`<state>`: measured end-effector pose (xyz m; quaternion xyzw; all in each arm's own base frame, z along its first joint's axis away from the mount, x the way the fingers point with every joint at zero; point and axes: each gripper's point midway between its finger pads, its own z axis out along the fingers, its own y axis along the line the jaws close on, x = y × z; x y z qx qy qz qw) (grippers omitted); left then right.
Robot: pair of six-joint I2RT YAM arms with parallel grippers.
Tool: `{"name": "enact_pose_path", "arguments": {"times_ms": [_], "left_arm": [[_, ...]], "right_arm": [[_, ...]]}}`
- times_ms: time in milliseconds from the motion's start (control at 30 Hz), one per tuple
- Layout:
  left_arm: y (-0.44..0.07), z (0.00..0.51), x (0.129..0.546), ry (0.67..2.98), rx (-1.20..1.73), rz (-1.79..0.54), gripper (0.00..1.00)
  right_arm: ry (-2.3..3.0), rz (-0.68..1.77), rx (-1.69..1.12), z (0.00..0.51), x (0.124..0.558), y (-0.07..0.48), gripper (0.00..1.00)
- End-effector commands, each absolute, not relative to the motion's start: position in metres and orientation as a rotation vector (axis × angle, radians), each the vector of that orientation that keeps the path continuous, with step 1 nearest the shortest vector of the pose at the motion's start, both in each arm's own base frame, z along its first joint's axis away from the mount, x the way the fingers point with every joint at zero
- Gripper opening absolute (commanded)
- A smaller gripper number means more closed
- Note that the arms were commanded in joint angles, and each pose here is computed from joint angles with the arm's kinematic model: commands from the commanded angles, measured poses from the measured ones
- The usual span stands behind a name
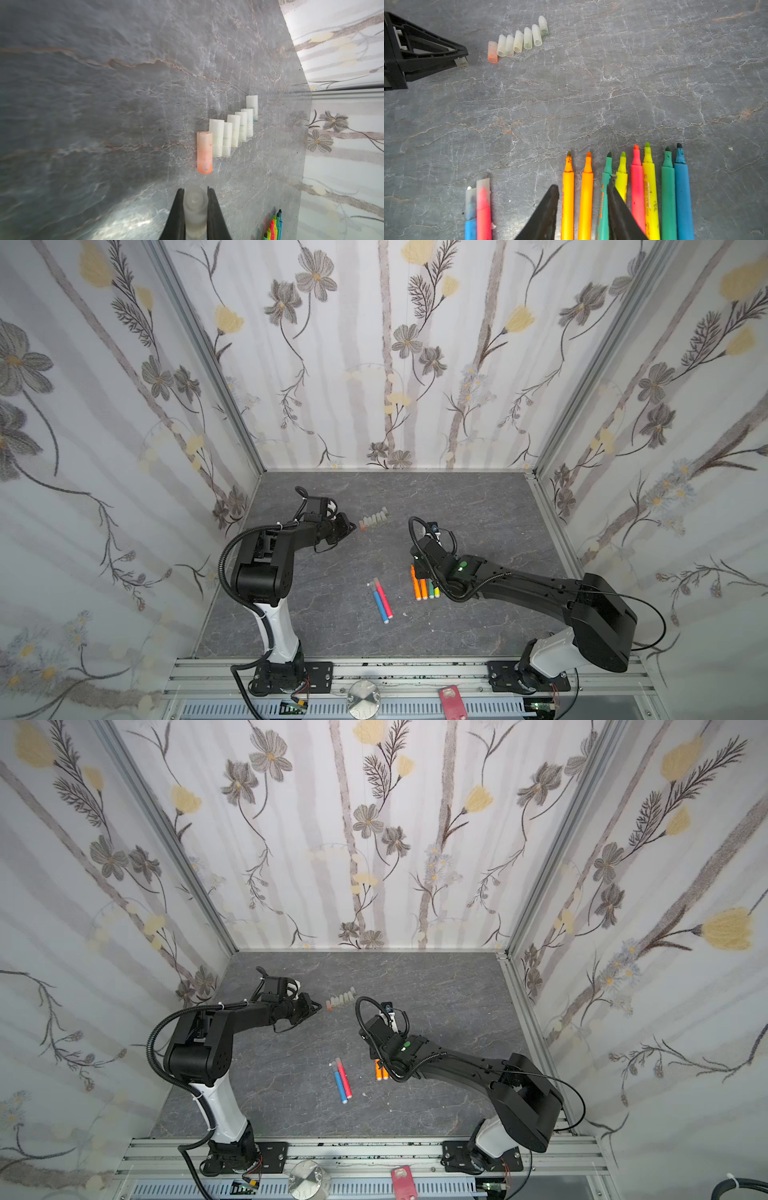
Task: Open the pen caps
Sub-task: 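Set the clear cap at the end of the cap row with the left gripper, then open the left gripper while the right gripper moves toward the capped pink marker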
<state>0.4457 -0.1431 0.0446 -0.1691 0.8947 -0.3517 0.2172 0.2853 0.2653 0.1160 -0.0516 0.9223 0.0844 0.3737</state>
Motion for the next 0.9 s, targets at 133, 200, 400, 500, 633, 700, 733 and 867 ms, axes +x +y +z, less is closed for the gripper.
{"name": "enact_pose_path", "arguments": {"times_ms": [133, 200, 400, 500, 633, 700, 733, 867], "left_arm": [[-0.151, 0.039, 0.452, 2.468, -0.456, -0.986, 0.00], [-0.151, 0.036, 0.453, 2.473, -0.458, -0.980, 0.00], [-0.149, 0.032, 0.457, 2.473, -0.462, -0.963, 0.10], [-0.148, 0.029, 0.459, 2.480, -0.460, -0.950, 0.14], [-0.146, 0.028, 0.462, 2.488, -0.454, -0.921, 0.18], [-0.146, 0.030, 0.464, 2.488, -0.447, -0.915, 0.19], [-0.145, 0.030, 0.464, 2.491, -0.447, -0.907, 0.20], [-0.144, 0.031, 0.467, 2.494, -0.438, -0.884, 0.23]], "right_arm": [[2.354, 0.220, -0.117, 0.115, 0.285, 0.262, 0.39], [2.356, 0.218, -0.118, 0.113, 0.284, 0.261, 0.39], [2.366, 0.237, -0.116, 0.108, 0.282, 0.262, 0.39], [2.374, 0.238, -0.118, 0.105, 0.281, 0.262, 0.39], [2.378, 0.234, -0.121, 0.104, 0.279, 0.260, 0.39], [2.383, 0.236, -0.124, 0.103, 0.278, 0.260, 0.39], [2.384, 0.238, -0.127, 0.102, 0.278, 0.261, 0.39], [2.388, 0.245, -0.129, 0.101, 0.277, 0.262, 0.39]]}}
